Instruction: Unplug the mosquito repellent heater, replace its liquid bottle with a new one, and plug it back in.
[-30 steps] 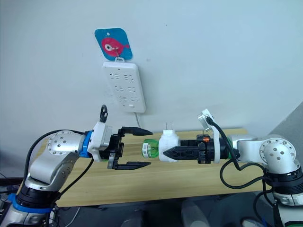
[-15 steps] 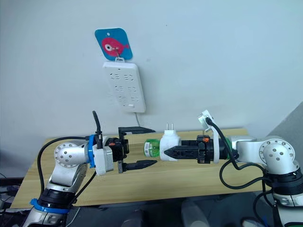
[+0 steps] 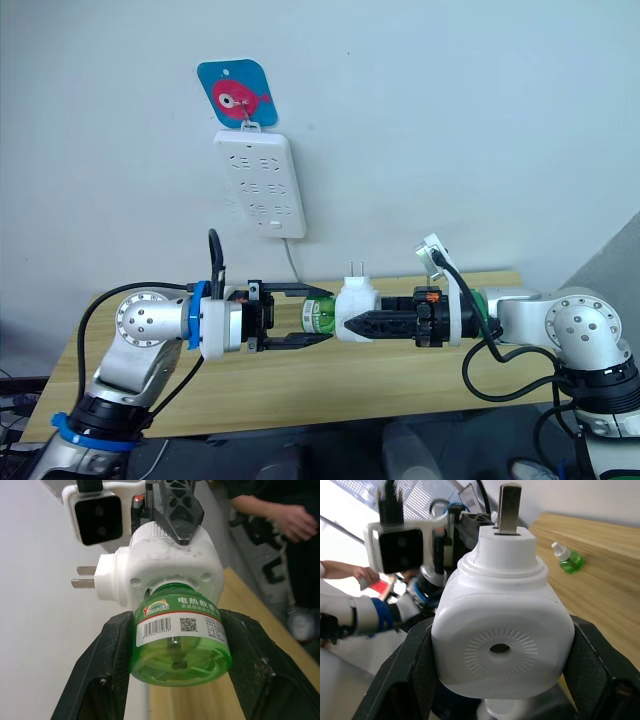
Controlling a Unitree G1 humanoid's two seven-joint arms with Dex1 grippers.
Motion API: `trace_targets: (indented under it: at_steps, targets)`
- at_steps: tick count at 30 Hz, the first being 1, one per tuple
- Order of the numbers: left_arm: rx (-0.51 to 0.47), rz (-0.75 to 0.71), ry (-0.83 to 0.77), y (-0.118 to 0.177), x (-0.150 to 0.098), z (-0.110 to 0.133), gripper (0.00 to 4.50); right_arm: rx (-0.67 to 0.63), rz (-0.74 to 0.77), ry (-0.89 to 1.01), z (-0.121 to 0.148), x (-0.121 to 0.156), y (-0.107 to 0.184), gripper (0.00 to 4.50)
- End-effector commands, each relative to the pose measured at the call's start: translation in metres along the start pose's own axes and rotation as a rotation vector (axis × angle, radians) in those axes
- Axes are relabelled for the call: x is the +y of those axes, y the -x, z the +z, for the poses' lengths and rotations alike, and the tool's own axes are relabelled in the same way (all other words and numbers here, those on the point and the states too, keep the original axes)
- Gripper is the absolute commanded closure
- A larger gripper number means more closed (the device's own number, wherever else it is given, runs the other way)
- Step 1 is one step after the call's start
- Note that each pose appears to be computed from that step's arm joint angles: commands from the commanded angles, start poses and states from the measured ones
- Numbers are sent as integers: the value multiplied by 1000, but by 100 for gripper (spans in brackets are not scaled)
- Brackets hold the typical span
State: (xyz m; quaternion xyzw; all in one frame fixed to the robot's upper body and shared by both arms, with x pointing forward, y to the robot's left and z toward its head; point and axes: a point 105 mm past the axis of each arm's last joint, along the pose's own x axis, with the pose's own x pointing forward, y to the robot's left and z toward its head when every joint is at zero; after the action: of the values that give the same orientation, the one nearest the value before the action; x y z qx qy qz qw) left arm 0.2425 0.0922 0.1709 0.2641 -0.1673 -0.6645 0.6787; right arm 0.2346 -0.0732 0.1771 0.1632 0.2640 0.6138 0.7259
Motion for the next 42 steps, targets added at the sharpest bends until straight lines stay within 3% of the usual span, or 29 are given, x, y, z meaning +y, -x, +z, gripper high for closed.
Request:
trace_targets:
  at_steps: [1, 5, 11, 22, 27, 34, 42]
  targets:
    - [54, 8, 314, 5, 6, -4, 224, -17, 2, 206, 17, 14, 3, 149]
    - [118, -9, 585, 13, 4, -10, 224, 47, -4, 432, 12, 21, 3, 149]
    - [149, -7, 766, 27, -1, -19, 224, 92, 16, 651, 4, 22, 7, 149]
    - [154, 5, 852, 34, -2, -23, 224, 99, 32, 747, 0, 18, 10, 149]
    - [84, 22, 817, 28, 5, -17, 224, 75, 37, 722, 2, 18, 7, 149]
    - [84, 24, 718, 23, 8, -16, 1, 59, 34, 700, 5, 19, 7, 149]
    - [105, 11, 550, 27, 8, -14, 0, 60, 16, 653, 4, 16, 7, 149]
